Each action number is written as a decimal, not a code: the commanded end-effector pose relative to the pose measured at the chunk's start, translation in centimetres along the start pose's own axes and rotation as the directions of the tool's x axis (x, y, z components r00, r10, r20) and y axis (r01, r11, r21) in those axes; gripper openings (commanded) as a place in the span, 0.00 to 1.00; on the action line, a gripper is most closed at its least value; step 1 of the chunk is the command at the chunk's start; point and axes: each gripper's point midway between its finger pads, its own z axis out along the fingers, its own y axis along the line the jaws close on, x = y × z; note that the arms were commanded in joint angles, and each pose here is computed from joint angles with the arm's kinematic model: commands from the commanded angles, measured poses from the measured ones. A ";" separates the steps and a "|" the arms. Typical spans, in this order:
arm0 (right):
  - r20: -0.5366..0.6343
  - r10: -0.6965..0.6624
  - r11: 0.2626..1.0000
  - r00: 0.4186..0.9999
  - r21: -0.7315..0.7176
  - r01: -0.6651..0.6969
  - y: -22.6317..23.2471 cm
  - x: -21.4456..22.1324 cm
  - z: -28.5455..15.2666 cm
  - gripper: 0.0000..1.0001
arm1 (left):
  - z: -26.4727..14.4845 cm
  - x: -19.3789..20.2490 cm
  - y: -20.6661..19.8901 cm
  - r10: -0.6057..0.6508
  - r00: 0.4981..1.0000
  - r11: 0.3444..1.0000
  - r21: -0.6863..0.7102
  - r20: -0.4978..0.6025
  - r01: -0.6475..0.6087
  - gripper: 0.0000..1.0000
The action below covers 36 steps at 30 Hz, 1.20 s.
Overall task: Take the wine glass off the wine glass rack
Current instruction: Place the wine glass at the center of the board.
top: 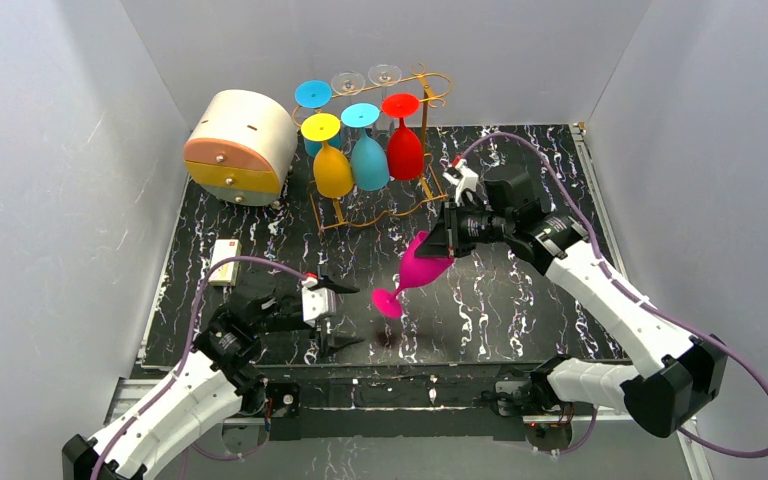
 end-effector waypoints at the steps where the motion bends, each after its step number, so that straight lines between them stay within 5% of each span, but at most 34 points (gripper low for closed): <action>1: 0.172 -0.056 0.970 0.984 0.241 0.014 -3.3 -2.8 -1.5 0.01 | -0.1 -1.1 1.5 -0.028 0.998 0.995 -0.094 0.050 0.033 0.98; 7: 0.282 -0.104 0.914 0.954 0.406 -0.020 -5.9 -4.9 -3.0 0.01 | -0.8 -2.0 3.6 -0.113 0.988 0.961 -0.240 0.104 0.135 0.98; 10: 0.318 -0.154 0.851 0.936 0.524 -0.038 -8.0 -5.9 -4.3 0.01 | -2.8 -1.8 7.5 -0.272 0.950 0.815 -0.488 0.155 0.313 0.98; 14: 0.353 -0.272 0.688 0.895 0.721 -0.075 -11.6 -7.6 -7.4 0.01 | -5.3 -0.6 9.7 -0.338 0.933 0.676 -0.656 0.126 0.334 0.98; 17: 0.355 -0.336 0.551 0.872 0.825 -0.124 -14.0 -8.7 -9.5 0.01 | -7.7 -0.2 11.3 -0.399 0.900 0.515 -0.769 0.177 0.379 0.98; 20: 0.346 -0.328 0.462 0.879 0.870 -0.170 -16.6 -9.7 -10.2 0.01 | -8.8 0.1 11.9 -0.420 0.894 0.455 -0.816 0.157 0.357 0.98; 26: 0.373 -0.189 0.475 0.908 0.844 -0.248 -22.3 -11.8 -10.9 0.01 | -12.0 1.8 13.1 -0.455 0.885 0.287 -0.924 0.101 0.253 0.98; 34: 0.324 -0.146 0.466 0.935 0.856 -0.224 -26.3 -15.0 -8.9 0.01 | -14.8 0.7 13.4 -0.415 0.887 0.146 -0.948 0.202 0.284 0.98; 36: 0.301 -0.125 0.469 0.945 0.857 -0.211 -27.4 -15.5 -7.7 0.01 | -15.1 0.4 13.2 -0.396 0.894 0.152 -0.945 0.209 0.289 0.98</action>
